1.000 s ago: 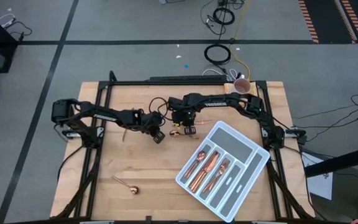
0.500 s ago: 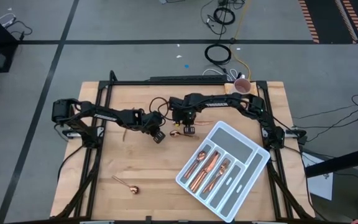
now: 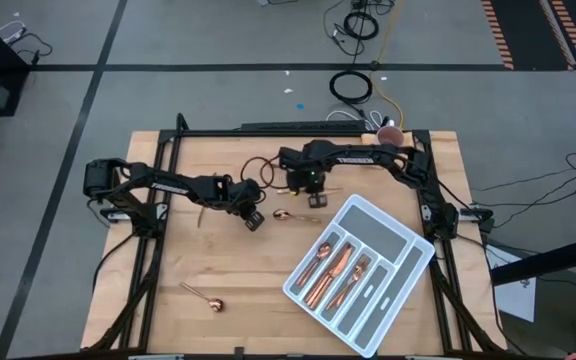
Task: Sort silverware
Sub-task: Put the gold spoon into the cutlery tray with the other gold spoon
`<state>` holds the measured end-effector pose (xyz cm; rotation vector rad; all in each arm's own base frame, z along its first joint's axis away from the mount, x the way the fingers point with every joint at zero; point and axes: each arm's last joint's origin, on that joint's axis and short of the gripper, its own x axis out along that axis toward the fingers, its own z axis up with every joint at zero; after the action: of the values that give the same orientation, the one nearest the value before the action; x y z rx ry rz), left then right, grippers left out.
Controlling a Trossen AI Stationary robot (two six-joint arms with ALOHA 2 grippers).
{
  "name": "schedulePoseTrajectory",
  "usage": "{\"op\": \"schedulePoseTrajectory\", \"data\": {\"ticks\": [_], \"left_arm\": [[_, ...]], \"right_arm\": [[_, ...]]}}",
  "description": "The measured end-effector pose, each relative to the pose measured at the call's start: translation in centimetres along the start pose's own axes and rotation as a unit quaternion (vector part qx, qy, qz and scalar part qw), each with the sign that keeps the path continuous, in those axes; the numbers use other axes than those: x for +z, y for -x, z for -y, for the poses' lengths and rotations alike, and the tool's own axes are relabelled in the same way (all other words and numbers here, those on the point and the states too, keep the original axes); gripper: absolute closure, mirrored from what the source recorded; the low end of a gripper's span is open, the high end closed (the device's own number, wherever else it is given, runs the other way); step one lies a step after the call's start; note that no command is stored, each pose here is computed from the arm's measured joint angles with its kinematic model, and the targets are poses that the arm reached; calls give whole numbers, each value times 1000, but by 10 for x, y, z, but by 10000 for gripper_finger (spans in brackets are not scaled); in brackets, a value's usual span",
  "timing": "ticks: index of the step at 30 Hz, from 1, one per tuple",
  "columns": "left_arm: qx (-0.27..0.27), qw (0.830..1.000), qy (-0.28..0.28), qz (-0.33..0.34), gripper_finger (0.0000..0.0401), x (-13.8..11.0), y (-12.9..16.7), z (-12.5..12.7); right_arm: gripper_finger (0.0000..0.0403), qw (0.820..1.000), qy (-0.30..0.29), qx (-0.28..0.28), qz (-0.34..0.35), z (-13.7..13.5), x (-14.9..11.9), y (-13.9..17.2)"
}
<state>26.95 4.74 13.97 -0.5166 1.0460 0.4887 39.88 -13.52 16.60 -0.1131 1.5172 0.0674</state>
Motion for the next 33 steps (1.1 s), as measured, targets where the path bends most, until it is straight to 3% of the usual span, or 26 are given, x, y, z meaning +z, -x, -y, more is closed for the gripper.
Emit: {"op": "schedulePoseTrajectory", "data": {"ticks": [4,10,17,19,24,26,30,33], "left_arm": [[1,1000,-1,0,370,0,0,0],[11,1000,-3,7,370,1,0,-1],[13,1000,-3,8,370,1,0,-1],[14,1000,-3,7,370,0,0,-1],[16,1000,-4,8,370,0,0,-1],[17,1000,-9,9,370,0,0,-1],[19,1000,-12,10,370,1,0,-1],[21,1000,-12,11,370,1,0,-1]], "right_arm": [[329,1000,7,10,-12,9,-7,-2],[226,1000,3,-12,29,15,0,-1],[199,999,-1,-11,41,15,7,-14],[200,999,-8,5,35,15,8,-25],[221,999,-7,-26,25,13,10,-26],[259,999,-23,-24,26,11,11,-27],[377,998,-34,-42,20,9,13,-30],[391,998,-33,-50,19,7,15,-30]]}}
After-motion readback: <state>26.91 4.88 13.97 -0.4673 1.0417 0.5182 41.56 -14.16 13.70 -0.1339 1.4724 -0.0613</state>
